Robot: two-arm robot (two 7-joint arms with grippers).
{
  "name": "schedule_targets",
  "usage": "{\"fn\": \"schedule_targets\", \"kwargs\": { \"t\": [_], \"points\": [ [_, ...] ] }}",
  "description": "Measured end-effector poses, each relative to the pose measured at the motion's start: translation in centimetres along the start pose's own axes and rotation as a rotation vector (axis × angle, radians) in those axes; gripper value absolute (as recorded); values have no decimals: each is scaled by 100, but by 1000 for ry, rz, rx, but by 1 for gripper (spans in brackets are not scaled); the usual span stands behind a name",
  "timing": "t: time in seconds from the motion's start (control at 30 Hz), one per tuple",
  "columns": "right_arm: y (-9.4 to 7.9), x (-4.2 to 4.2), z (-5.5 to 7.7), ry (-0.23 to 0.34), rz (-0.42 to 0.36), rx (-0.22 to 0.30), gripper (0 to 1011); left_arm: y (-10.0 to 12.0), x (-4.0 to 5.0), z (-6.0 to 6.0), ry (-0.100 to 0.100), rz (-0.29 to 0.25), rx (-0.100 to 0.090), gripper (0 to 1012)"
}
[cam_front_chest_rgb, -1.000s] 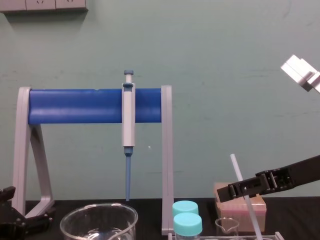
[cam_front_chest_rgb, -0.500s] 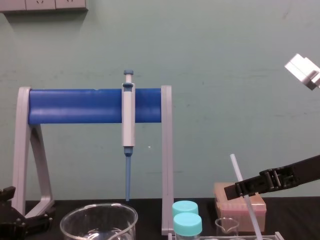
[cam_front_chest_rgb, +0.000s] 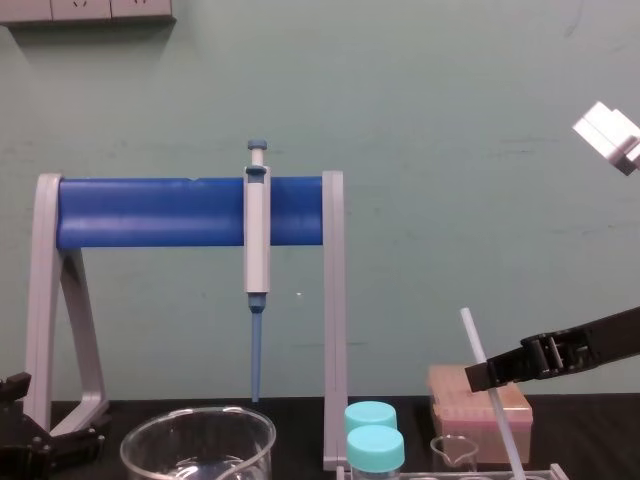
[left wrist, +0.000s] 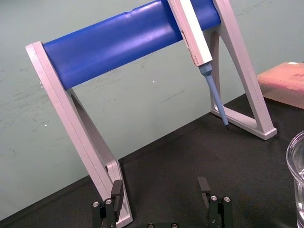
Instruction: Pick up the stirring rod with one hand, then place it down.
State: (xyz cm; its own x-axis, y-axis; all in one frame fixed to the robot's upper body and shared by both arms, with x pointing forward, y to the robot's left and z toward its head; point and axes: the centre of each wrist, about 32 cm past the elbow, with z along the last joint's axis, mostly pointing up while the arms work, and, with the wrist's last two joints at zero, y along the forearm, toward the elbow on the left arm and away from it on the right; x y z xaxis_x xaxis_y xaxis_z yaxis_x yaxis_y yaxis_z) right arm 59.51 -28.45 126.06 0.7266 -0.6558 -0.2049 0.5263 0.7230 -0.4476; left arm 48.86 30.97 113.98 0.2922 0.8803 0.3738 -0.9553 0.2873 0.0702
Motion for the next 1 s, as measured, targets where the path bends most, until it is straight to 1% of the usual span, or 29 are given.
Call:
{"fn": "schedule_targets", "kwargs": {
  "t": [0.1, 0.17, 0.43, 0.63, 0.83, 0.93, 0.97, 1.0],
  "points": [
    [-5, 0, 2, -2, -1, 2, 88, 0, 0, 0, 0, 0, 0, 1005],
    [-9, 0, 4, -4, -1, 4, 71, 0, 0, 0, 0, 0, 0, 1005],
    [-51, -12, 10, -10, 0, 21, 71, 0, 0, 0, 0, 0, 0, 1005],
    [-111, -43, -8, -12, 2, 46, 70, 0, 0, 0, 0, 0, 0, 1005],
    [-229, -96, -41, -12, 0, 98, 70, 0, 0, 0, 0, 0, 0, 1005],
    [-331, -145, -67, -22, -7, 141, 70, 0, 0, 0, 0, 0, 0, 1005],
    [-331, -145, -67, -22, -7, 141, 70, 0, 0, 0, 0, 0, 0, 1005],
    [-374, -168, -74, -28, -10, 158, 70, 0, 0, 0, 0, 0, 0, 1005]
  ]
}}
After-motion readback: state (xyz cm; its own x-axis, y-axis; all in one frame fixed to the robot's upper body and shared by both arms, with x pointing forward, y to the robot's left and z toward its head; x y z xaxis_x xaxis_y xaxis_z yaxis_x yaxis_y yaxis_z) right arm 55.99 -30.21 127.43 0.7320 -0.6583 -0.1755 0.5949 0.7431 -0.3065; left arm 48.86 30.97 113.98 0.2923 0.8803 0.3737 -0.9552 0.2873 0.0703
